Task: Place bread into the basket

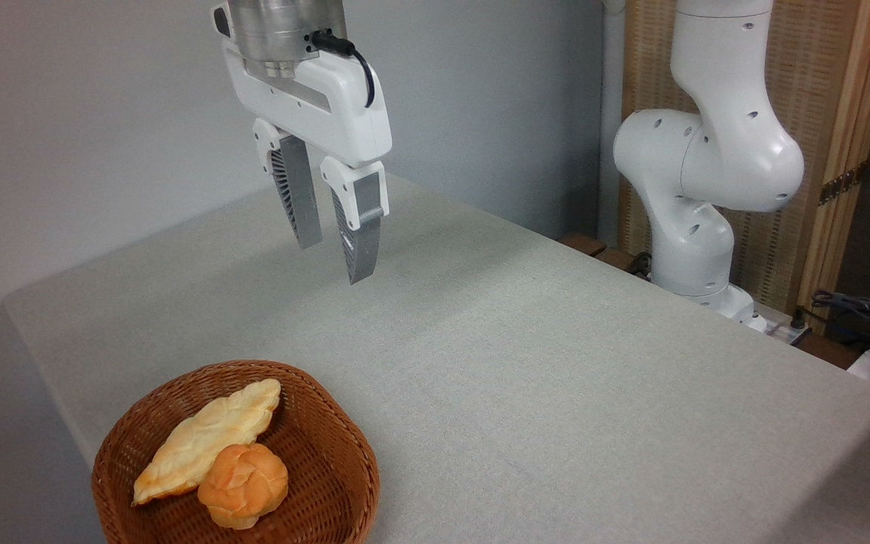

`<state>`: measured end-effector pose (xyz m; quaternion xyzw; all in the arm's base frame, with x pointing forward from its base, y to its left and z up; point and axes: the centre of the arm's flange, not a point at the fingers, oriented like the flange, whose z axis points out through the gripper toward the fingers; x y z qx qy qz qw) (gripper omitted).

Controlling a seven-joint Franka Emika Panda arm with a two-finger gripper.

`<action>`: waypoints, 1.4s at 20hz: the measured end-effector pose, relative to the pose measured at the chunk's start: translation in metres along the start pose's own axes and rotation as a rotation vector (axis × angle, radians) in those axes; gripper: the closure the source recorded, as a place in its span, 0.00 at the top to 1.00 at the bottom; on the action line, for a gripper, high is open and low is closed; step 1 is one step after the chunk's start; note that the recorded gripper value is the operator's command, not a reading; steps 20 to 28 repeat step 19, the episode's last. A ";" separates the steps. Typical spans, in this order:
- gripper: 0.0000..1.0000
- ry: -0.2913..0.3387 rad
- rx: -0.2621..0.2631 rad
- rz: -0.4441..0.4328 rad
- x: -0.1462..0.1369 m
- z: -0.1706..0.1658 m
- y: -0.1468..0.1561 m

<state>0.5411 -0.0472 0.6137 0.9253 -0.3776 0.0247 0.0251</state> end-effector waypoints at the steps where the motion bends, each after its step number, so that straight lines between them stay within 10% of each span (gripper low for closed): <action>1: 1.00 0.005 0.004 -0.002 0.000 0.000 -0.001; 28: 1.00 0.008 -0.003 -0.008 -0.007 0.003 -0.011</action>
